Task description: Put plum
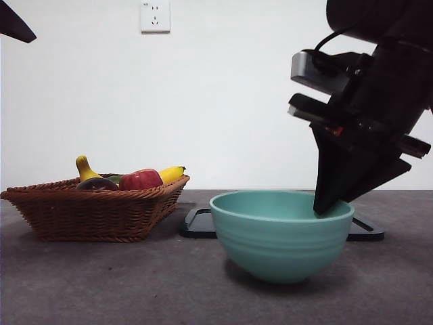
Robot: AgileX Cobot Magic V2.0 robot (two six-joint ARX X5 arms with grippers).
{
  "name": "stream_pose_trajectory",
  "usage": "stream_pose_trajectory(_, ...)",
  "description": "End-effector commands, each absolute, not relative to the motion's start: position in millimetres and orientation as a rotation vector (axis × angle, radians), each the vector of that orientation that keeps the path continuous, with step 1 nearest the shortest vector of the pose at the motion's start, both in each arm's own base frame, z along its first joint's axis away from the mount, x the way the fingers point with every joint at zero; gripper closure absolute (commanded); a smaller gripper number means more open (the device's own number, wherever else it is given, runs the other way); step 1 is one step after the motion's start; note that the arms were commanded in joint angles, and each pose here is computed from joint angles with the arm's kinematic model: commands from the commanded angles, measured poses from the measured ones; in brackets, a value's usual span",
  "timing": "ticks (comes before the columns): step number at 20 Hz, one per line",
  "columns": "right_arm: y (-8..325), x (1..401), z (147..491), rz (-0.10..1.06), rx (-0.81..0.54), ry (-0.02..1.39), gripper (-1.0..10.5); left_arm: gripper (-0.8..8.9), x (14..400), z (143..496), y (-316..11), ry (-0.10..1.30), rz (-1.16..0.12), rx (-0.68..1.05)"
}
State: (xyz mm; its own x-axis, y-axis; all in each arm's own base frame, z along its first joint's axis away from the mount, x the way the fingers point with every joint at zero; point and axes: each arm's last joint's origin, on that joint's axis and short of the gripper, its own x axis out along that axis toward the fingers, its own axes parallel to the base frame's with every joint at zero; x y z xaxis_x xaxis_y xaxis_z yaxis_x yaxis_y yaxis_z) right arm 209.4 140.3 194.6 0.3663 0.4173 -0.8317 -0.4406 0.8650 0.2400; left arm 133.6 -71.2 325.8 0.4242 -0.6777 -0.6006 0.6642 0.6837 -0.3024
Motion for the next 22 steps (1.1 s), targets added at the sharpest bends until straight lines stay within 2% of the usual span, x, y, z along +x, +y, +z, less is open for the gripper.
stream_pose_trajectory(1,144.5,211.7,189.8,0.546,-0.027,1.078,9.3,4.12,135.0,328.3,-72.7,0.746,-0.853,-0.012)
stream_pose_trajectory(5,145.2,211.6,189.2,0.548,-0.028,1.079,9.1,4.11,134.9,328.2,-72.7,0.749,-0.852,-0.012)
stream_pose_trajectory(8,145.2,211.5,189.2,0.543,-0.018,1.084,7.0,4.11,134.7,327.9,-72.6,0.752,-0.852,-0.012)
stream_pose_trajectory(9,145.3,211.5,189.2,0.543,-0.017,1.084,6.9,4.11,134.6,327.8,-72.6,0.753,-0.852,-0.012)
stream_pose_trajectory(13,144.1,209.8,201.9,0.548,0.008,1.038,6.8,4.11,133.7,326.8,-72.2,0.77,-0.85,-0.013)
stream_pose_trajectory(17,137.3,199.4,241.1,0.579,0.035,0.94,6.8,4.11,133.6,326.6,-72.1,0.772,-0.85,-0.013)
stream_pose_trajectory(22,117.8,164.8,284.7,0.695,0.093,0.857,6.8,4.11,133.6,326.6,-72.1,0.772,-0.85,-0.013)
